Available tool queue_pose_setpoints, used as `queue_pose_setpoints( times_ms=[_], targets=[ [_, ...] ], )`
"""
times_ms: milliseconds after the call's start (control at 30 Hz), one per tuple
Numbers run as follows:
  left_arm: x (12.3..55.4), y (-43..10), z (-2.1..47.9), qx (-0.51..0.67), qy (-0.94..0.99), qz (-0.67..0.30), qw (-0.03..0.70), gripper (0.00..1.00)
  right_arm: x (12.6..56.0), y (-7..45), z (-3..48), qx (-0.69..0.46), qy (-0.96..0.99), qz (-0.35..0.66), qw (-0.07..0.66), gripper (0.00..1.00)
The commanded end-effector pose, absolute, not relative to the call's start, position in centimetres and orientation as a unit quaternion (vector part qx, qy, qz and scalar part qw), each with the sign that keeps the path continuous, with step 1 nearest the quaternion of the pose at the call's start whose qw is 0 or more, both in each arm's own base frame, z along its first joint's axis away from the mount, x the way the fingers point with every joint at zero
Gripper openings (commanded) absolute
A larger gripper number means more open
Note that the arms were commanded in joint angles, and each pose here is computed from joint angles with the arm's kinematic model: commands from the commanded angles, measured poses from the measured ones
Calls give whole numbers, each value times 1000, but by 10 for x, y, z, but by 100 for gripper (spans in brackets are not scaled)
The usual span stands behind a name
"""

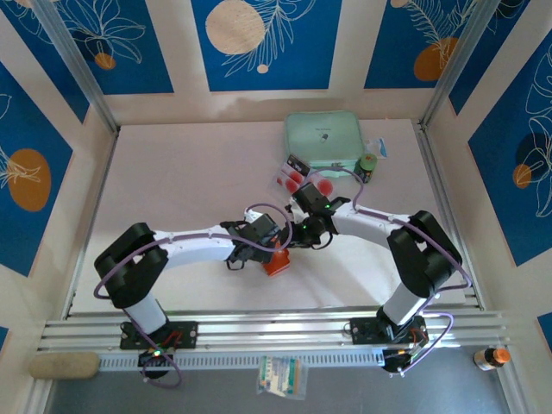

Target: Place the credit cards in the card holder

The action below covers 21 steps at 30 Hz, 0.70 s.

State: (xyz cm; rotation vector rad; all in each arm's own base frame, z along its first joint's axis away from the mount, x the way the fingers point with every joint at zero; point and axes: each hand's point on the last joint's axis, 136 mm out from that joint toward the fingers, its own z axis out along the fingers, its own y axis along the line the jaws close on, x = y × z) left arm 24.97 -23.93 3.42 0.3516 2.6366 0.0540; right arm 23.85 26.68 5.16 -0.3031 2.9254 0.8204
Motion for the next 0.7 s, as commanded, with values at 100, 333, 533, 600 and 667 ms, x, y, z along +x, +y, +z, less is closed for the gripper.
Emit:
queue_pose_setpoints(
  times_ms=[100, 333, 533, 600, 667],
  targets=[
    [236, -218, 18, 155, 963, 69, 209, 100, 238, 264, 46, -106, 961, 252, 39, 14],
    [236, -218, 19, 155, 963, 66, 211, 100, 239, 263, 43, -103, 962, 250, 35, 9],
    [236, -219, 20, 155, 963, 66, 212, 100, 238, 262, 43, -103, 962, 250, 36, 16],
    [236, -219, 20, 155, 963, 65, 212, 100, 238, 263, 46, -104, 962, 251, 39, 18],
    [236, -218, 20, 155, 963, 65, 212, 100, 238, 263, 51, -105, 961, 253, 45, 20]
  ],
)
